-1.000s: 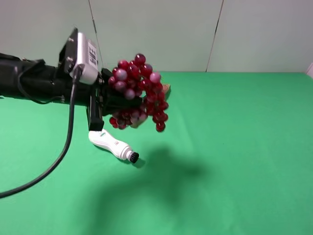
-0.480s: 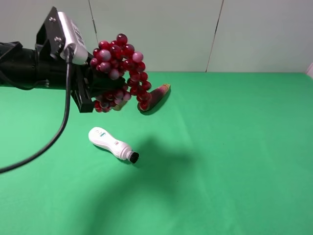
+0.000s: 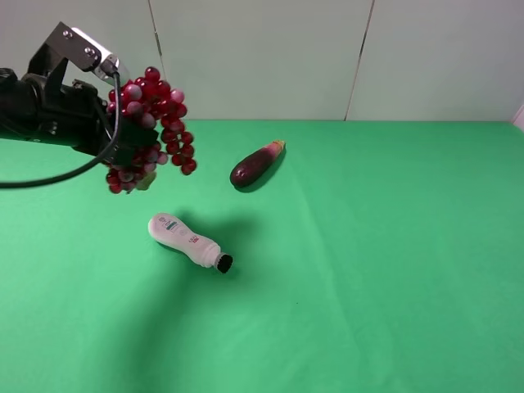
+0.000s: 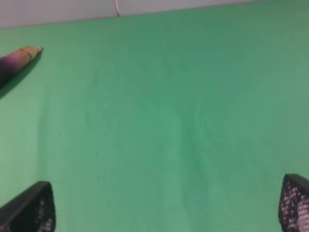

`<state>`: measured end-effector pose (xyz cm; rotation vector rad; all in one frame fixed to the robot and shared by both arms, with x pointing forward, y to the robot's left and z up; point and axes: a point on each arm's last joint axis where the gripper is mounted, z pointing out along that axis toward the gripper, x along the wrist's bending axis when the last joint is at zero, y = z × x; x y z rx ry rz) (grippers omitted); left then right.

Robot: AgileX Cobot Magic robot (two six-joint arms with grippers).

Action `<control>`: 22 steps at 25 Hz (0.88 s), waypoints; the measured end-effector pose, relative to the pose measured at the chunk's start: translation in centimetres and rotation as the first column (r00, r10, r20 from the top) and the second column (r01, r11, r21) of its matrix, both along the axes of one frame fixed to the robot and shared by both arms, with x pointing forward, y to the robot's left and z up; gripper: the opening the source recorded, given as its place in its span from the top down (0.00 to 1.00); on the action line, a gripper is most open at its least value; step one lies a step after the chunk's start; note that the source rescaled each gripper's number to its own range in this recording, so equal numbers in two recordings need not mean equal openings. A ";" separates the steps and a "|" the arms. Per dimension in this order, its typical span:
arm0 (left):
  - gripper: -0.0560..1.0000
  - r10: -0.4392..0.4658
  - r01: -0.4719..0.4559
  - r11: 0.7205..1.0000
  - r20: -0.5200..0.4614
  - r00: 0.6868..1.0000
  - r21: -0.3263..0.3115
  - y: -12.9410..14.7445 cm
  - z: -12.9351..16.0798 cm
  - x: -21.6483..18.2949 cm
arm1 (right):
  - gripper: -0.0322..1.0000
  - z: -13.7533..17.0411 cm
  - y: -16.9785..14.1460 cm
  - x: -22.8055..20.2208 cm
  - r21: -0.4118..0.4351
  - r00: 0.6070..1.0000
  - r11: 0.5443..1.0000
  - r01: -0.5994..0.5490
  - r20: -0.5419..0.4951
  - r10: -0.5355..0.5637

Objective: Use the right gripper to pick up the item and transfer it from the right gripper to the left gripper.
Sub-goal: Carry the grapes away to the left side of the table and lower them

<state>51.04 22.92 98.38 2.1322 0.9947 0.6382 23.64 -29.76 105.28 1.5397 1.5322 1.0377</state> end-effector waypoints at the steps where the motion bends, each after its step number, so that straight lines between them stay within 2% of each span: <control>1: 0.95 0.047 -0.047 0.999 -0.006 0.999 0.017 0.4 -0.1 0.1 | 0.00 0.0 0.0 0.0 0.000 1.000 1.000 0.000 0.000 0.000; 4: 0.95 0.162 -0.162 0.986 -0.002 0.987 0.040 1.3 -0.1 0.4 | 0.00 0.0 0.0 0.0 0.000 1.000 1.000 0.000 0.000 0.000; 9: 0.95 0.304 -0.306 0.952 0.044 0.952 0.031 2.3 0.2 1.0 | 0.00 0.0 0.0 0.0 0.000 1.000 1.000 0.000 0.001 0.000; 12: 0.95 0.353 -0.357 0.933 0.082 0.932 0.041 3.0 0.3 1.3 | 0.00 0.0 0.0 0.0 0.000 1.000 1.000 0.000 0.001 0.000; 15: 0.95 0.385 -0.390 0.919 0.079 0.920 0.056 3.6 -0.4 1.7 | 0.00 0.0 0.0 0.0 0.000 1.000 1.000 0.000 0.001 0.000; 18: 0.95 0.393 -0.398 0.914 0.070 0.917 0.083 3.7 -1.6 2.5 | 0.00 0.0 0.0 0.0 0.000 1.000 1.000 0.000 0.001 0.000; 22: 0.95 0.411 -0.414 0.907 0.061 0.910 0.071 3.5 -2.7 3.9 | 0.00 0.0 0.0 0.0 0.000 1.000 1.000 0.000 0.001 0.000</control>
